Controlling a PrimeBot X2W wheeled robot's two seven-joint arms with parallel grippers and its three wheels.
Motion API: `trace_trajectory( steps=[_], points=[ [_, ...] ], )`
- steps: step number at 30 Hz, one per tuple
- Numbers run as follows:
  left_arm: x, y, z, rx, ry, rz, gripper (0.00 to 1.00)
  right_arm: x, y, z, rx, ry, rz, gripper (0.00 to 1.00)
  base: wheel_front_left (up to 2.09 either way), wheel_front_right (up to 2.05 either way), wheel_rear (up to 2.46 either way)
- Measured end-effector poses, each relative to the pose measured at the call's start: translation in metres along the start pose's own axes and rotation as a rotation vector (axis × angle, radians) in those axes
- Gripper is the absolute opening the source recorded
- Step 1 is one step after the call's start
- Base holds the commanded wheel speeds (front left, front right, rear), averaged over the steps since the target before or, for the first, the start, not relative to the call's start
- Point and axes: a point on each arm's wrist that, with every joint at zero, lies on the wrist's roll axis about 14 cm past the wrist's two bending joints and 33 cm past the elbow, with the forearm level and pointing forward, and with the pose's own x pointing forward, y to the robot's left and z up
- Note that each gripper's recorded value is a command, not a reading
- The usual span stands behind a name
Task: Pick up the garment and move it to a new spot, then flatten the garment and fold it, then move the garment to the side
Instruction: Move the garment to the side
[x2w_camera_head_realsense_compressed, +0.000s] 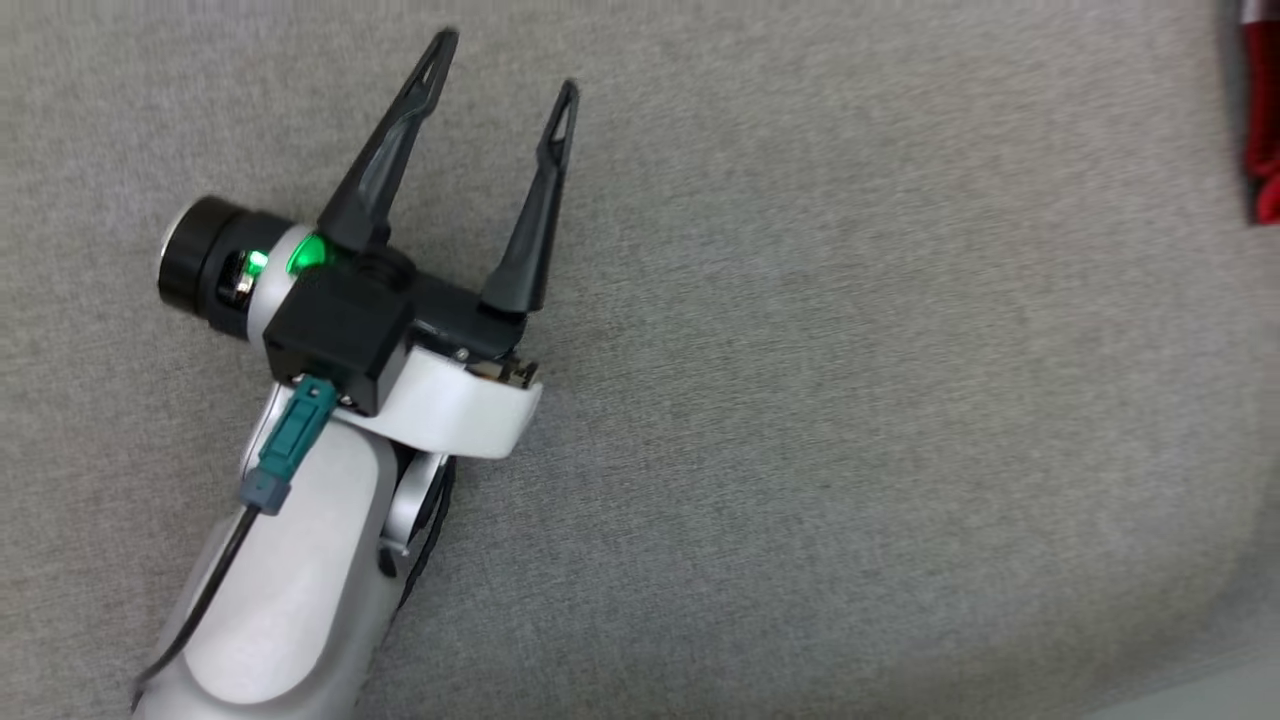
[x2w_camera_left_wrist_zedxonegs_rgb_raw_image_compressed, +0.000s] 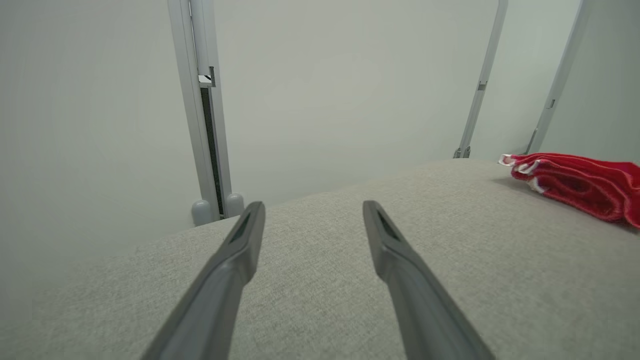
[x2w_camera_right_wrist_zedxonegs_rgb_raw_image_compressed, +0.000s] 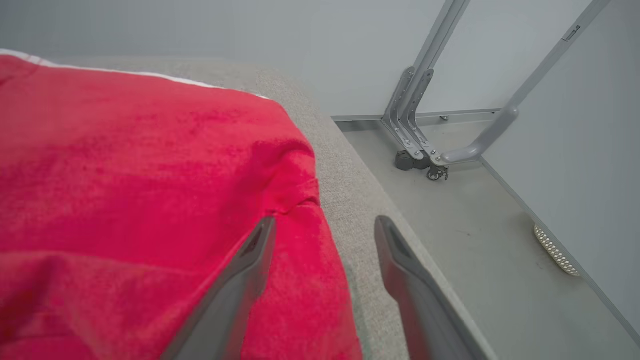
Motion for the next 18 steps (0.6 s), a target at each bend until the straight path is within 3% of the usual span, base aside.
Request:
trace_trajectory(
  steps=[3,10,18],
  points=[
    [-0.008,-0.002,0.004,-0.002,0.012,0.007,1.00,-0.020,0.007,-0.005,0.080,-0.018,0.011,1.00,0.00,0.00,0.00],
    [-0.030,-0.008,0.020,-0.010,0.032,0.040,1.00,-0.069,0.025,0.021,0.236,-0.183,0.070,1.00,0.00,0.00,0.00],
    [-0.063,0.002,0.042,-0.019,0.030,0.134,1.00,-0.122,0.093,0.044,0.258,-0.322,0.250,1.00,0.00,0.00,0.00]
  ],
)
